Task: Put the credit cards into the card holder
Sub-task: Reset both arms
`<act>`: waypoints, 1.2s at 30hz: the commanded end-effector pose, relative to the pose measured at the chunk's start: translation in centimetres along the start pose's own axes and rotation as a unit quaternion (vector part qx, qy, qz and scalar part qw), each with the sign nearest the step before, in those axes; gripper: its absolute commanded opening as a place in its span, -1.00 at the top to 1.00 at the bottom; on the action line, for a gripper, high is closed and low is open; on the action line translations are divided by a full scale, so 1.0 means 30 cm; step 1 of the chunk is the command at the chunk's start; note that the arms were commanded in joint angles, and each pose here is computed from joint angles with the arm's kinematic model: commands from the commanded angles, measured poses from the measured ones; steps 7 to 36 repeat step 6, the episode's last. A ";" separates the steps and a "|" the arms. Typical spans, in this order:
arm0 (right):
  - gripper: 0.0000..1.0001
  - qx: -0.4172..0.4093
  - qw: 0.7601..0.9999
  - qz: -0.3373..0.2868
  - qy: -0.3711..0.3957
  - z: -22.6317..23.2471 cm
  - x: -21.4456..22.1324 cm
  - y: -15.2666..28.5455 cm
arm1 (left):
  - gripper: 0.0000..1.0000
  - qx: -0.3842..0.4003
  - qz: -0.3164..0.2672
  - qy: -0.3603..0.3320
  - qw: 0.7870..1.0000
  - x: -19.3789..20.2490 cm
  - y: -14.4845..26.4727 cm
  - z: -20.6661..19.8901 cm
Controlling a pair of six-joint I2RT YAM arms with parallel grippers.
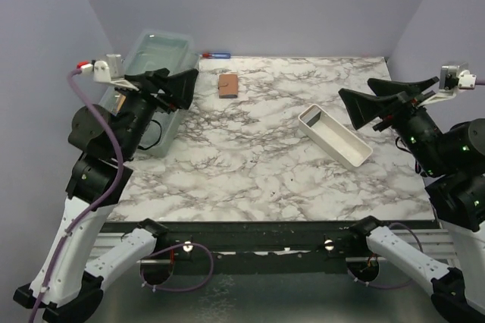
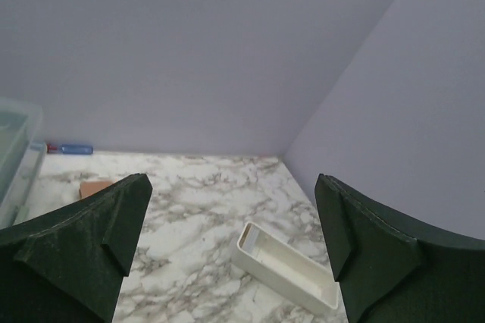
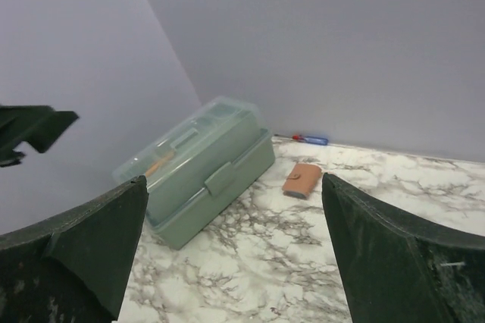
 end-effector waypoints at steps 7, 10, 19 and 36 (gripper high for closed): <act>-0.99 0.068 0.997 -0.017 0.018 -0.043 -0.003 0.044 | -0.98 -0.008 -0.068 -0.007 0.998 -0.063 0.037 -0.007; -0.99 0.068 0.997 -0.017 0.018 -0.043 -0.003 0.044 | -0.98 -0.008 -0.068 -0.007 0.998 -0.063 0.037 -0.007; -0.99 0.068 0.997 -0.017 0.018 -0.043 -0.003 0.044 | -0.98 -0.008 -0.068 -0.007 0.998 -0.063 0.037 -0.007; -0.99 0.068 0.997 -0.017 0.018 -0.043 -0.003 0.044 | -0.98 -0.008 -0.068 -0.007 0.998 -0.063 0.037 -0.007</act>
Point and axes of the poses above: each gripper's point midway between its finger pads, its own y axis back along the fingers, its own z axis along the line the jaws close on, x = y × z, the point moved 9 cm from there along y, back along the fingers, and after that the axes turned 7 degrees about y, right-handed, at the moved point
